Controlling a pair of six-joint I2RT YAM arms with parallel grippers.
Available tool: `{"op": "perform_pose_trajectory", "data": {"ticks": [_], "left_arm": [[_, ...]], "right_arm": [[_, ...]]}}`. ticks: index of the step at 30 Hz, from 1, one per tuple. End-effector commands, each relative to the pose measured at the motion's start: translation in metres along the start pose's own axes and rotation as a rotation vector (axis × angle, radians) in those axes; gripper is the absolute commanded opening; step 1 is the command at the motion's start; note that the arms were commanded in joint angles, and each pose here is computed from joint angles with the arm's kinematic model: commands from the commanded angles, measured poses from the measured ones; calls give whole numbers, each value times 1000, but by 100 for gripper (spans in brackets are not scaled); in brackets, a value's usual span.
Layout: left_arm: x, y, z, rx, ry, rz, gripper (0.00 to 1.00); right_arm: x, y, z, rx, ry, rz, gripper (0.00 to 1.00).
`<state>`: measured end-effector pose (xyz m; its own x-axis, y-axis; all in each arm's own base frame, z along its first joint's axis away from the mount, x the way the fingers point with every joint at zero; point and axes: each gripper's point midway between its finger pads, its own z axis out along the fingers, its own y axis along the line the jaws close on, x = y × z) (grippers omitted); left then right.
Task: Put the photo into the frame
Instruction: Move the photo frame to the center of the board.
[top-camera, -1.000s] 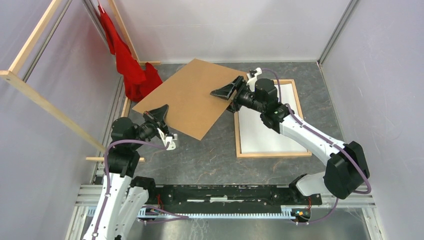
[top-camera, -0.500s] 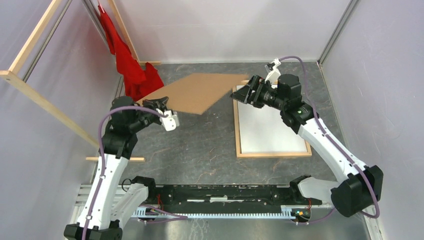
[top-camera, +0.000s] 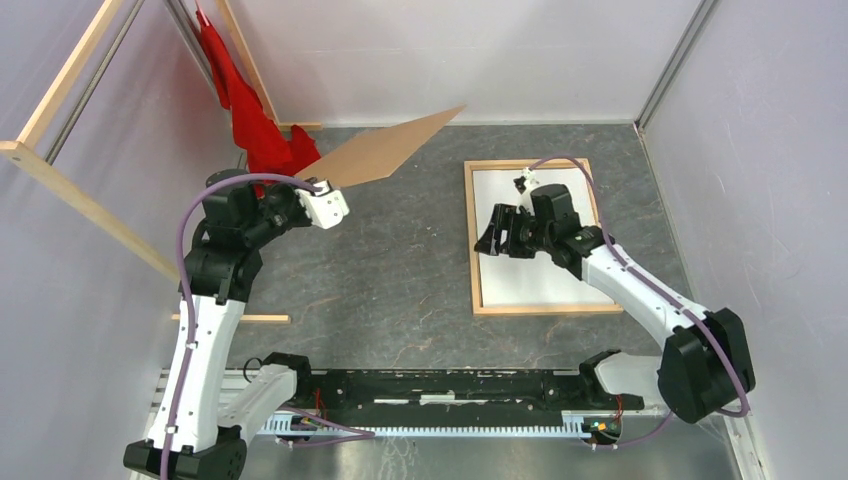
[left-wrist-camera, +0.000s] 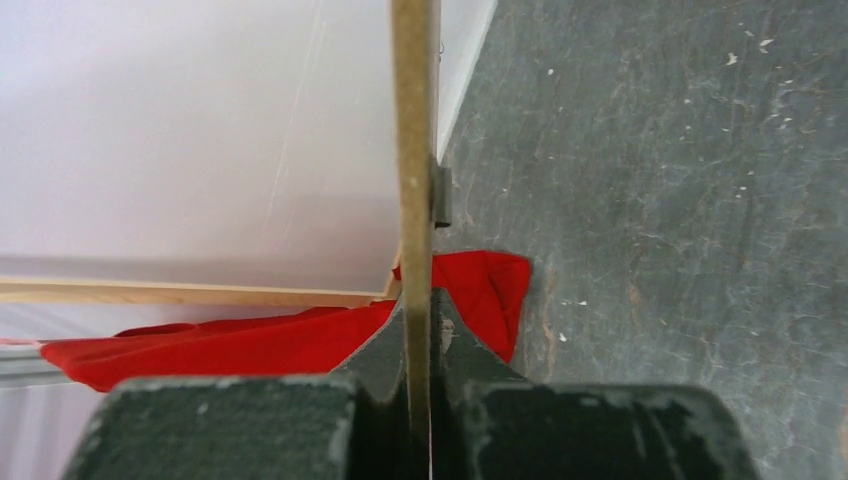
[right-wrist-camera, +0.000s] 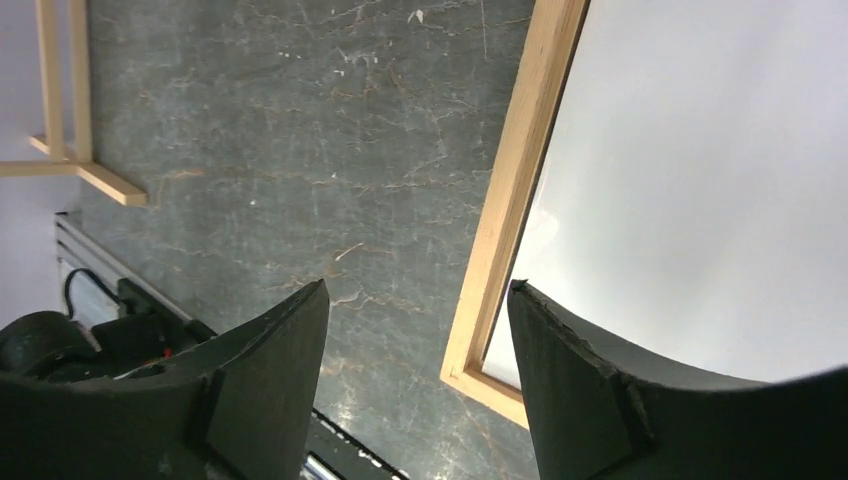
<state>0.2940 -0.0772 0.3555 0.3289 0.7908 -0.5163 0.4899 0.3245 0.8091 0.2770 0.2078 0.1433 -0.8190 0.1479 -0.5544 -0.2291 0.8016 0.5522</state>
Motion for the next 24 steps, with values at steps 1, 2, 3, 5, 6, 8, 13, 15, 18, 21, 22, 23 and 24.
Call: {"op": "perform_pose_trajectory", "data": {"ticks": [1,2,3,5,6,8,13,15,18,21,22,23,24], "left_arm": [[-24,24,-17,-83,-61,-24,2],[-24,23,-17,-83,-60,-25,2],[-24,22,-17,-82,-60,-23,2],[-24,21,-19,-82,-63,-23,2],[-25,20,-19,-84,-65,-21,2],[-25,21,-21,-89,-66,-18,2],[-26,22,-23,-102,-67,-8,2],[-25,20,-22,-99,-66,-10,2],[-24,20,-21,-96,-65,-11,2],[-24,20,-21,-99,-68,-11,2],[-25,21,-21,-100,-71,-10,2],[-25,21,-21,-101,-72,-9,2],[-25,21,-21,-100,-72,-10,2]], "right_arm": [[-4,-2,18,44,-32,-78,71],[-2,-2,22,58,-28,-86,70],[2,-4,27,76,-18,-95,68],[8,-7,36,104,-2,-106,64],[11,-9,41,121,5,-111,62],[16,-13,49,146,17,-122,59],[21,-20,62,226,24,-173,52],[22,-22,66,250,25,-185,49],[24,-26,70,277,33,-198,46],[28,-29,75,287,45,-200,44],[29,-30,76,287,48,-199,43],[31,-30,78,287,51,-200,41],[32,-30,79,289,56,-200,41]]}}
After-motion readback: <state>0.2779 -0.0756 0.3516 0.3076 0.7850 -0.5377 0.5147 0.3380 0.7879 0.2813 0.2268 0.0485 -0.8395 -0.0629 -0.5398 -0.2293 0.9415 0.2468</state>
